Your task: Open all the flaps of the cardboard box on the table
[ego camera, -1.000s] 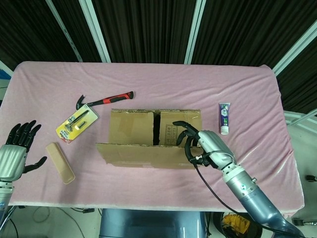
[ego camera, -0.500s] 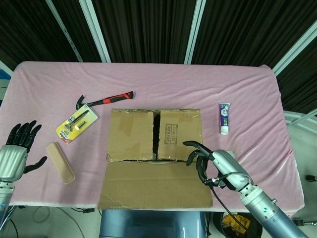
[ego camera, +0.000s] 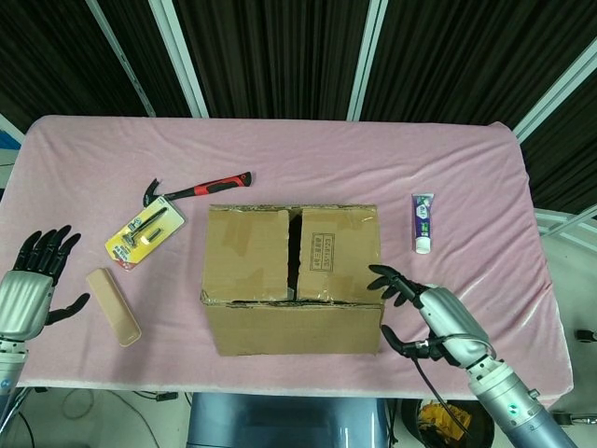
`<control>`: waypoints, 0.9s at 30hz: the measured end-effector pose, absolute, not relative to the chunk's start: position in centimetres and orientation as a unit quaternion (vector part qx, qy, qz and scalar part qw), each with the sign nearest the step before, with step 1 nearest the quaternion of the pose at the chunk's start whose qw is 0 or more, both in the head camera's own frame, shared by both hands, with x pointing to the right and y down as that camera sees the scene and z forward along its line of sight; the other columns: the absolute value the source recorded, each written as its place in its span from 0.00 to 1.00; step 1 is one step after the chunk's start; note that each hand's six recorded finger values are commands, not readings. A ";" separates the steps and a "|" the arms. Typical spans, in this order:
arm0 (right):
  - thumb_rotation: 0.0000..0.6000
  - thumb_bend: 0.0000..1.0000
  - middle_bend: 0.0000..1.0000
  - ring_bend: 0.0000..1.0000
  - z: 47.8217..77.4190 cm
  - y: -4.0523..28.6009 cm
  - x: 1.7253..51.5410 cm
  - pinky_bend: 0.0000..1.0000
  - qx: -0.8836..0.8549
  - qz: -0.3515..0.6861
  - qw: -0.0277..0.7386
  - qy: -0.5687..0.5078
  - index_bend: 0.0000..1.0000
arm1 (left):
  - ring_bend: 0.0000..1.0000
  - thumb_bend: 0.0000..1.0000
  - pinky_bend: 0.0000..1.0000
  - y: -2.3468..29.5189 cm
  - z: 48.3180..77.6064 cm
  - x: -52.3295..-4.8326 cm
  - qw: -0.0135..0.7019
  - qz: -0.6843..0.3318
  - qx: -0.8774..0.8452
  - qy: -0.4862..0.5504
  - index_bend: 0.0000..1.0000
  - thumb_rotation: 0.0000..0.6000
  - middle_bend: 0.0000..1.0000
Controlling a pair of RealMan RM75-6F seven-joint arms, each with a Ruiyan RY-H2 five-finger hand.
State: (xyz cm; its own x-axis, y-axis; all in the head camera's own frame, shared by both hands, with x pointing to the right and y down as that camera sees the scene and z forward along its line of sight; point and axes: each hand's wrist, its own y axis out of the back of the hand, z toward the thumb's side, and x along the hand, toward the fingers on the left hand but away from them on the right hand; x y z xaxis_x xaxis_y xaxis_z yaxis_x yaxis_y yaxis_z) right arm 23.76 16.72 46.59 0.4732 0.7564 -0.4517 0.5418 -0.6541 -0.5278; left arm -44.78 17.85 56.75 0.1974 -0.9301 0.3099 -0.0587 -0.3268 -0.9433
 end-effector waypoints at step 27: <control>1.00 0.39 0.12 0.07 56.2 18.7 40.3 0.23 -0.608 0.518 0.344 -0.494 0.05 | 0.00 0.64 0.05 6.9 57.1 -25.2 0.519 -0.413 -0.746 0.065 0.04 1.00 0.05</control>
State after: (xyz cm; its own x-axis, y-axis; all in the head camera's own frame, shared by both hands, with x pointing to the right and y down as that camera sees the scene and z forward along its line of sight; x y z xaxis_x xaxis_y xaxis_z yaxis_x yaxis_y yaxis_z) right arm 40.31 18.67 56.19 -0.0241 0.9570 -0.2892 0.2442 -0.2749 -0.9299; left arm -25.21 6.95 57.09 0.6512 -0.5247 0.5484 0.3318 -0.4530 -0.8275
